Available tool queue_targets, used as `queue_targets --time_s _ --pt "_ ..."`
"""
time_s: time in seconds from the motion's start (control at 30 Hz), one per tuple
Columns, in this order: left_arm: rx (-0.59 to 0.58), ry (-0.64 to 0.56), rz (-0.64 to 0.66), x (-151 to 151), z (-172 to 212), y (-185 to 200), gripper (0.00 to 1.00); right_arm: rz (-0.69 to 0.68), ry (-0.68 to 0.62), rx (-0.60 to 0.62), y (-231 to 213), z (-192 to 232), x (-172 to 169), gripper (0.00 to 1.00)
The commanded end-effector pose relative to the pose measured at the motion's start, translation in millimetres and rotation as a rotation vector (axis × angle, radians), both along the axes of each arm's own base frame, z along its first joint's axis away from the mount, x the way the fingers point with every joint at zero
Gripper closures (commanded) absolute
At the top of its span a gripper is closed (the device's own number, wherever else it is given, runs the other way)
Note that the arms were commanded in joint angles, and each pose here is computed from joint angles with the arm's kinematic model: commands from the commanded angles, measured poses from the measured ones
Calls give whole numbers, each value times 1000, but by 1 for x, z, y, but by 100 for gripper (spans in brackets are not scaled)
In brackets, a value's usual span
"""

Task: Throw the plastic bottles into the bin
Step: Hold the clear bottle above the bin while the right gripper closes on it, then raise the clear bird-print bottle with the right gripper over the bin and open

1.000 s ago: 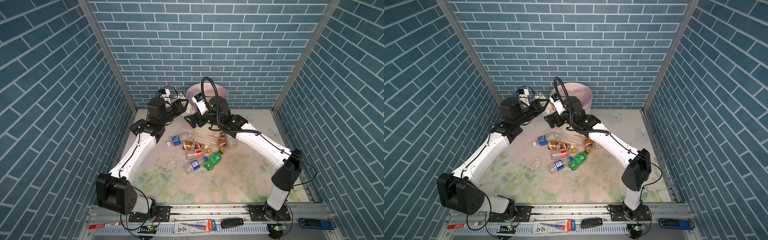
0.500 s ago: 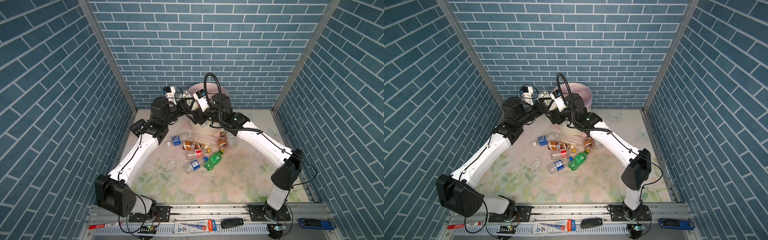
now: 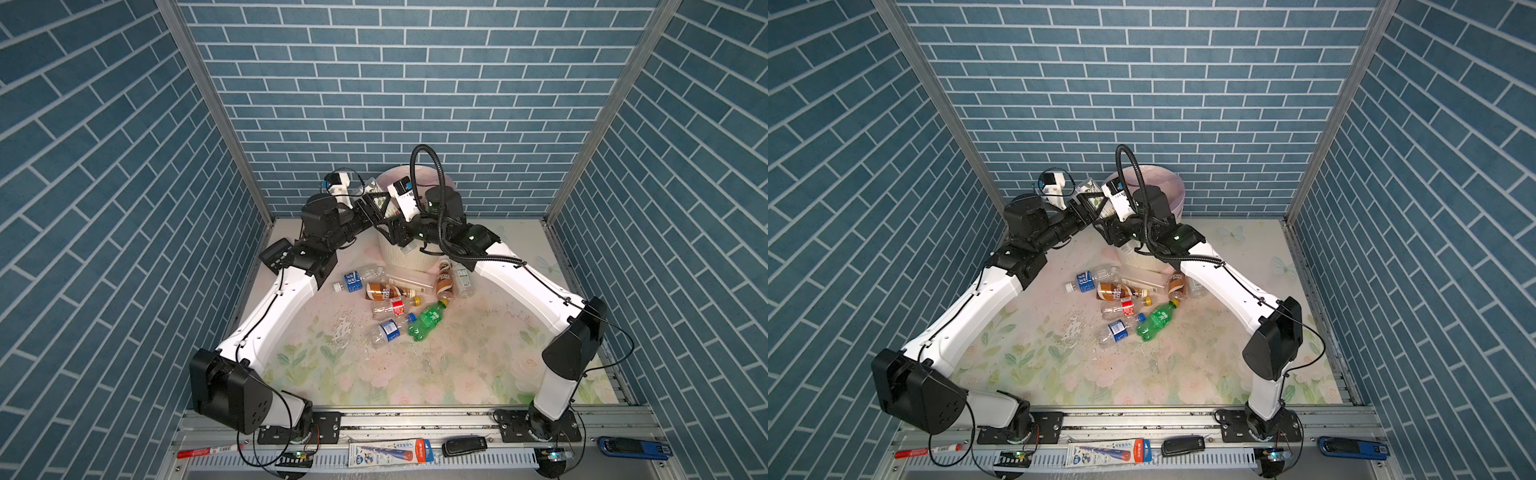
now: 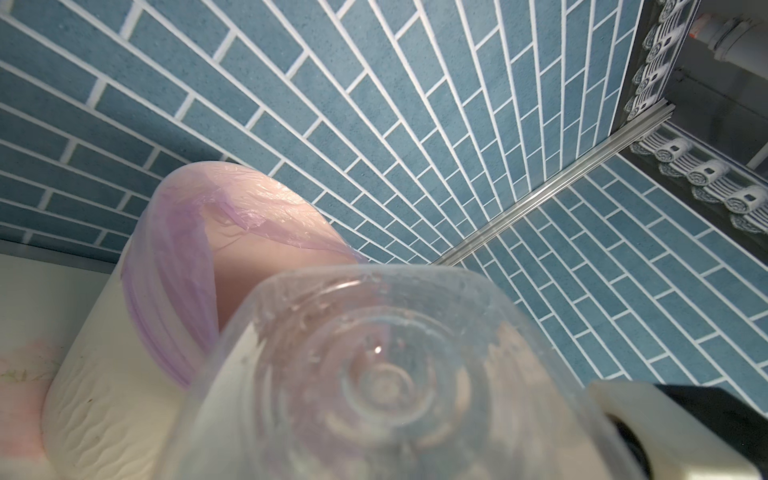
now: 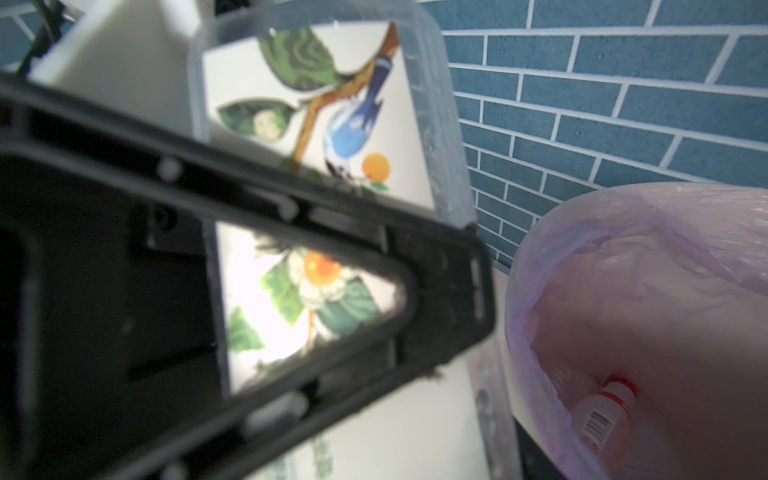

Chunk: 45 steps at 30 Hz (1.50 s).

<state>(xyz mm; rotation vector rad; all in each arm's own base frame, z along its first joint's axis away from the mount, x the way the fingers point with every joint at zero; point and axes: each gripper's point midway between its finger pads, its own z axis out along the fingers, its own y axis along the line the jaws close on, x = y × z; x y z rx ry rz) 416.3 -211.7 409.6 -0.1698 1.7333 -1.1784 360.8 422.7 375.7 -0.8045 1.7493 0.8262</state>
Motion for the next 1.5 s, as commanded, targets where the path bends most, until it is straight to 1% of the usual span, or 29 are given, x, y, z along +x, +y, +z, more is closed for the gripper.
queue_targets --time_s 0.0,0.17,0.33,0.43,0.53,0.67,0.77,0.87,0.97,1.07,1.2,1.27,1.33,1.47 --pt "-32 -31 7 -6 16 1 25 -38 8 35 -9 3 7 52" --pt "-34 -24 44 -2 20 9 14 -49 9 37 -14 2 7 53" --pt "-43 -54 89 0 39 24 1 -66 10 51 -23 5 8 54" --pt "-27 -85 105 -3 52 30 1 -81 -9 56 -32 14 9 54" --pt "14 -117 119 -9 64 35 1 -102 -49 70 -45 33 14 54" --pt "45 -181 127 -20 79 39 1 -165 -142 99 -69 74 25 55" --pt "45 -230 95 -28 87 35 1 -244 -244 123 -93 111 33 55" --pt "63 -267 54 -35 95 27 1 -337 -358 169 -123 157 36 55" --pt "92 -305 16 -42 100 17 1 -432 -475 241 -159 204 32 56" --pt "124 -339 -15 -48 103 8 1 -514 -589 326 -192 248 20 56" --pt "140 -349 -33 -50 100 4 1 -580 -680 401 -222 283 9 57" --pt "146 -345 -32 -50 97 4 1 -582 -679 407 -222 283 17 57" --pt "150 -338 -28 -48 93 4 1 -565 -616 390 -209 267 38 57" --pt "158 -327 -23 -46 88 4 1 -493 -364 320 -161 195 97 56"
